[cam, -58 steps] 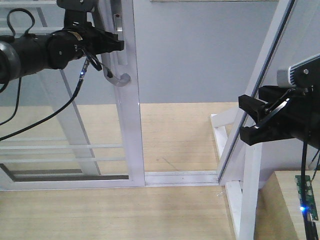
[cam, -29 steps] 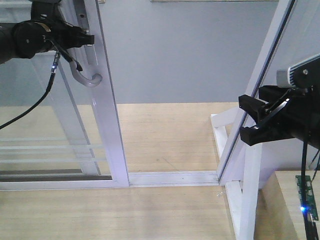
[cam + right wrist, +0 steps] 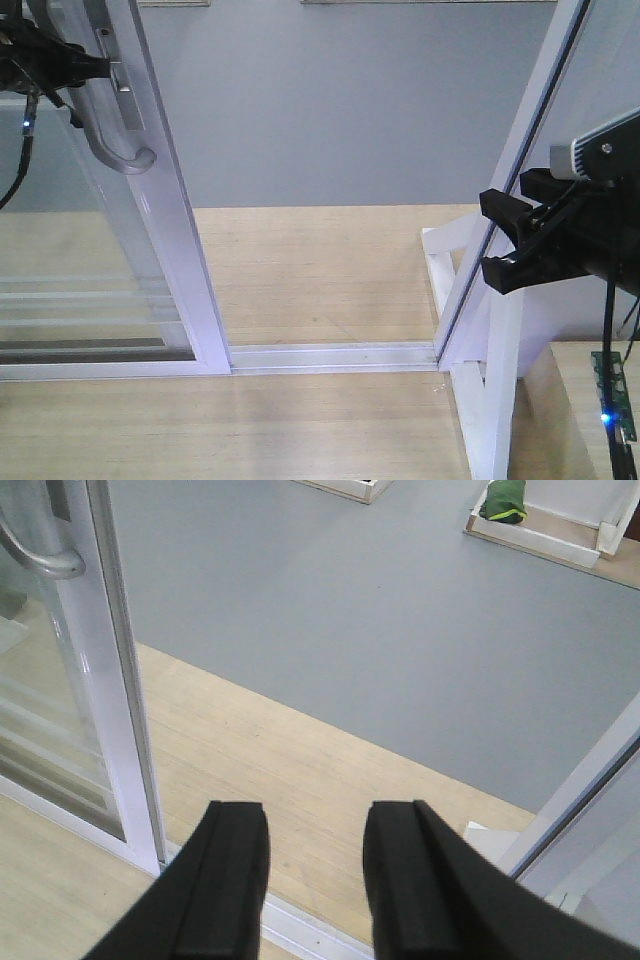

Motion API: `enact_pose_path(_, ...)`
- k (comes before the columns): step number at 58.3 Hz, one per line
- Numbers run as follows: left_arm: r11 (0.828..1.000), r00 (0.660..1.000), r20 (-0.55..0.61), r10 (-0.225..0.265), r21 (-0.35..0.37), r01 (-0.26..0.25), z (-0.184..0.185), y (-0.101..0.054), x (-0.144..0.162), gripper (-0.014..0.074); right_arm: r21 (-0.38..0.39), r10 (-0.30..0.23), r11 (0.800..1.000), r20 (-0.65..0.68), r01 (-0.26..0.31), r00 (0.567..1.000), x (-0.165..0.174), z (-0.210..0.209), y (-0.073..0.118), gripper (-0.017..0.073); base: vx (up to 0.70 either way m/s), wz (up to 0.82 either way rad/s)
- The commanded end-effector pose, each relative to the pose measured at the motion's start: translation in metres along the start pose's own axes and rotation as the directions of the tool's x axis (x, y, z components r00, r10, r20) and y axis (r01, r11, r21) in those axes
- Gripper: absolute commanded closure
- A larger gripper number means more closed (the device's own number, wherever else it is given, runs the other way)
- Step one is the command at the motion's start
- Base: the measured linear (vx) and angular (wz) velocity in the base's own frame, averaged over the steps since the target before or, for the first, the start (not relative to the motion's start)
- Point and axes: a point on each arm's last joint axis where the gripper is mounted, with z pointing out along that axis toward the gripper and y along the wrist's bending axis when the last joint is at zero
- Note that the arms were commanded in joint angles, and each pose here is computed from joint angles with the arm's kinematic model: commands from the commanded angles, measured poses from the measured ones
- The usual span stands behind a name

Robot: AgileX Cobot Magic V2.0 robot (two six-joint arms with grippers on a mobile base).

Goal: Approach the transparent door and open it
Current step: 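Slide the door further open with the left gripper holding the handle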

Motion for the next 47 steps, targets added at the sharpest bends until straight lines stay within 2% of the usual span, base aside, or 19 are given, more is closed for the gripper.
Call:
enact_pose_path(1,0.998,0.99,0.136,0.021,-0.054,-0.014,-0.033,0.018,-0.03,0.0132,0.015,-0.034,0.999,0.114,0.033,0.993,-0.017,-0.006,-0.002,0.0242,0.0,0.0)
enact_pose_path(9,0.997,0.996,0.094,-0.002,-0.079,0.009,-0.034,0.033,-0.025,0.0132,0.016,-0.039,0.999,0.114,0.037,0.993,-0.017,-0.006,-0.002,0.0242,0.0,0.0)
enact_pose_path(15,0.996,0.999,0.046,-0.011,-0.083,0.015,-0.037,0.036,-0.021,0.0132,0.016,-0.039,0.999,0.114,0.037,0.993,-0.017,-0.006,-0.002,0.0242,0.0,0.0)
enact_pose_path(30,0.997,0.999,0.027,-0.027,-0.076,0.029,-0.068,0.032,-0.007,0.0132,0.016,-0.039,0.999,0.114,0.037,0.993,-0.017,-0.006,-0.002,0.0242,0.0,0.0)
enact_pose_path(42,0.997,0.999,0.025,-0.028,-0.076,0.03,-0.107,0.026,0.017,0.0132,0.014,-0.029,1.0,0.113,0.027,0.993,-0.017,-0.006,-0.002,0.0243,0.0,0.0)
enact_pose_path(47,0.996,0.997,0.042,-0.063,-0.063,0.066,-0.128,0.022,0.027,0.0134,0.014,-0.029,1.0,0.113,0.027,0.993,-0.017,-0.006,-0.002,0.0243,0.0,0.0)
